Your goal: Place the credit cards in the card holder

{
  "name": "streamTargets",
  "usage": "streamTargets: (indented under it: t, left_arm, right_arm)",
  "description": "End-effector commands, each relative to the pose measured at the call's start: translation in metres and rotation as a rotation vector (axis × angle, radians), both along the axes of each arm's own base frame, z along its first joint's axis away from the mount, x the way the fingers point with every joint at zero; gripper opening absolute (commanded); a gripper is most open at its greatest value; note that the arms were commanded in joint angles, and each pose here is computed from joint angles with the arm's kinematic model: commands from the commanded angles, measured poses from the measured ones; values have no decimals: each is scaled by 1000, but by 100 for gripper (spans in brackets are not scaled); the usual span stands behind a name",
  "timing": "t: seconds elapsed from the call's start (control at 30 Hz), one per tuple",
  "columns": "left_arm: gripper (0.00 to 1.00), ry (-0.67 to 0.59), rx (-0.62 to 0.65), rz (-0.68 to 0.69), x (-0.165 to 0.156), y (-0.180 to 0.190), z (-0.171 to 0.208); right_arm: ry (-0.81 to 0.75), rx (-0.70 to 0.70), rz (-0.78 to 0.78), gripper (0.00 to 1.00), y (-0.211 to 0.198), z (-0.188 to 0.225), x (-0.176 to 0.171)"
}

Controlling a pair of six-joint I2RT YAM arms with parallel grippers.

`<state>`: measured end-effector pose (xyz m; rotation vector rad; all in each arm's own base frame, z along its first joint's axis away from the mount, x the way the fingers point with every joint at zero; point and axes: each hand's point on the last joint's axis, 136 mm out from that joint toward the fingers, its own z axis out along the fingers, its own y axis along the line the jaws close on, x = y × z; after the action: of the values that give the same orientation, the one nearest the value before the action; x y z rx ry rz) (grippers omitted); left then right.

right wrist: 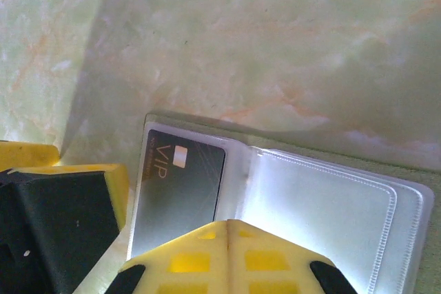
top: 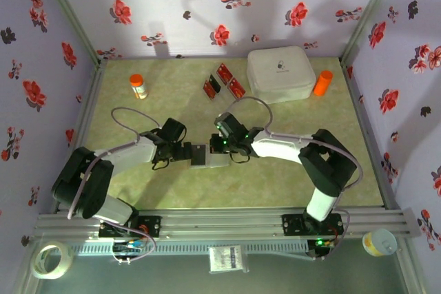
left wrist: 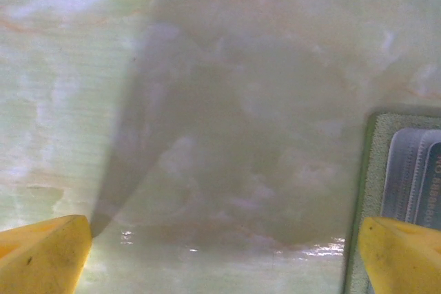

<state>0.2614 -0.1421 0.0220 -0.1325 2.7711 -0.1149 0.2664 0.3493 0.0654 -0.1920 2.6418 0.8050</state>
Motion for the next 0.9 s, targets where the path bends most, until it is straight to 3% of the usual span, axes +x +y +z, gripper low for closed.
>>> streamTargets:
  t: [0.0, 0.87]
  left_arm:
    - [100, 29, 29, 45, -9, 13, -4]
    - [100, 65, 47, 20, -13, 14, -16]
  right_arm:
    - [0, -45, 15, 0, 1, -7, 4]
    - [61, -47, 52, 0, 30, -37, 3]
